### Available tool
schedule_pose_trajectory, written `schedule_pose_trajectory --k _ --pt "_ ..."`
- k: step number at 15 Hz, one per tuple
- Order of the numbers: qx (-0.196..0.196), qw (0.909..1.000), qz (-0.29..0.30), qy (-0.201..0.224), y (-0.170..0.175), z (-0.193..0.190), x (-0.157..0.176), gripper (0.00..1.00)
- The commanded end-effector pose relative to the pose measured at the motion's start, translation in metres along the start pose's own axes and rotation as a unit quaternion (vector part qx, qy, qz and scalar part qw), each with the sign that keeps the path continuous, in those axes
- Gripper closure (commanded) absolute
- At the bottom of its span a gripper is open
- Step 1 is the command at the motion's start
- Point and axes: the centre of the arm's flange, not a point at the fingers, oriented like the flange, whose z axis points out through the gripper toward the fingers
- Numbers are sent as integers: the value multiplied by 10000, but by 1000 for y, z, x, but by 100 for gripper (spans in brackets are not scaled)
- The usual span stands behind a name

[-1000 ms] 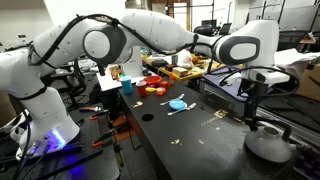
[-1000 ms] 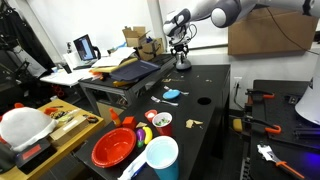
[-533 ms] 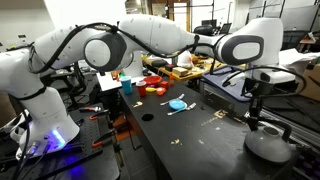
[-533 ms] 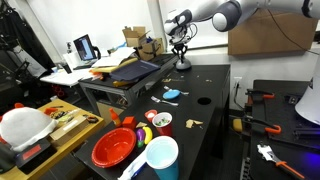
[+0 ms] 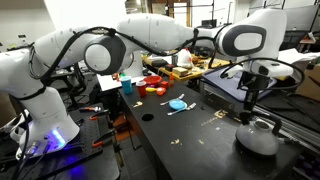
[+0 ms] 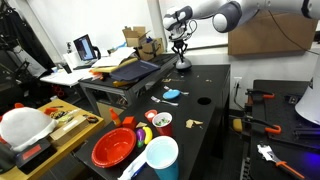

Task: Move the kettle to the left side of the table

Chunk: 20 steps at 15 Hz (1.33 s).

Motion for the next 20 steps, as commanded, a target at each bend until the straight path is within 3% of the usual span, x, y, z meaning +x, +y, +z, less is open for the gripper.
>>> schedule_pose_trajectory --k 1,7,15,20 --pt "-169 9988 -206 -411 2 -26 -4 95" --pt "-467 9919 -599 -1017 26 -23 -32 95" --pt "-1021 9713 -849 -1973 62 -8 -76 95" --pt "-1070 9667 -988 -2104 66 -11 -105 95"
